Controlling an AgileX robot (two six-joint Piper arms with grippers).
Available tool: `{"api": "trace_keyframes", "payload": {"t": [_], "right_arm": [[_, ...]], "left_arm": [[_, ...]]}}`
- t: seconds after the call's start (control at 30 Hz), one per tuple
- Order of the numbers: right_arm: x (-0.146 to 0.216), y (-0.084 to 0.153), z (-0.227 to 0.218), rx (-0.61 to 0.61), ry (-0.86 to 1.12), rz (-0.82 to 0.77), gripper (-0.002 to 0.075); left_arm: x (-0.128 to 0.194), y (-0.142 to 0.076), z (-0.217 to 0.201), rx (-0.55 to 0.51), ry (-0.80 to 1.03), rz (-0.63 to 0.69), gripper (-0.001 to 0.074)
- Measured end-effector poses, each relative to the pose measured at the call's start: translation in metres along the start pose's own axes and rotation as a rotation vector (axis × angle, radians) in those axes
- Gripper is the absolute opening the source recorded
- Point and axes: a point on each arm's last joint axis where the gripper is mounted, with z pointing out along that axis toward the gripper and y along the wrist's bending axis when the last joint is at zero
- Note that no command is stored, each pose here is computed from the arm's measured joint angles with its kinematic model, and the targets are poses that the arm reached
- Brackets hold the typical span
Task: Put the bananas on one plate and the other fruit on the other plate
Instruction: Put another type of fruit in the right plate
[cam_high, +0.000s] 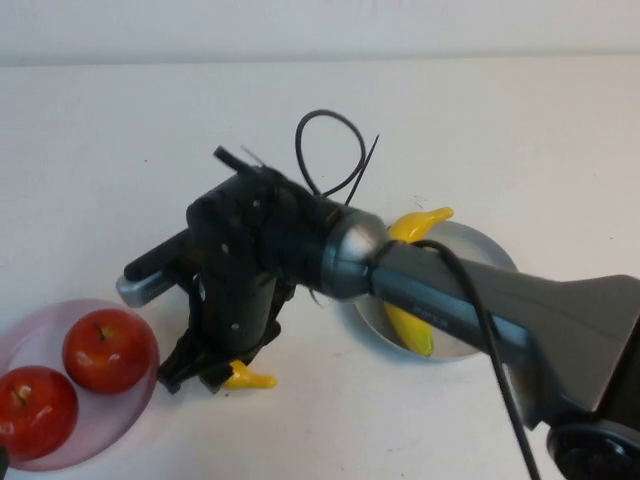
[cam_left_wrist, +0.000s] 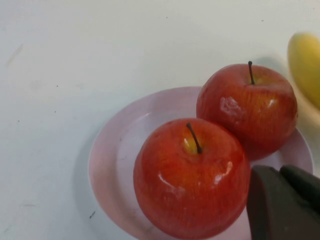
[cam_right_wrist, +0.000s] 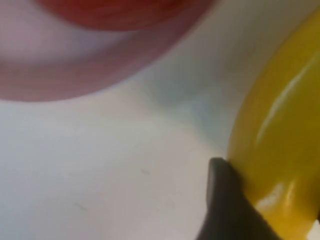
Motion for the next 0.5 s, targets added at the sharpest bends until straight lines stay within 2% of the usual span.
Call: {"api": "trace_keyframes", "payload": {"t": [0.23,0.5], "right_arm": [[0.017,-0.049,-0.072,0.079,-0.096,0.135,0.0302],[0.073,-0.125,-0.092,0.135,-0.085,0.428,0.0302]], "left_arm": [[0.000,0.000,0.000,0.000,0.000,0.000,0.0003],[0.000,0.000,0.000,0.000,0.000,0.000,0.0003]]}}
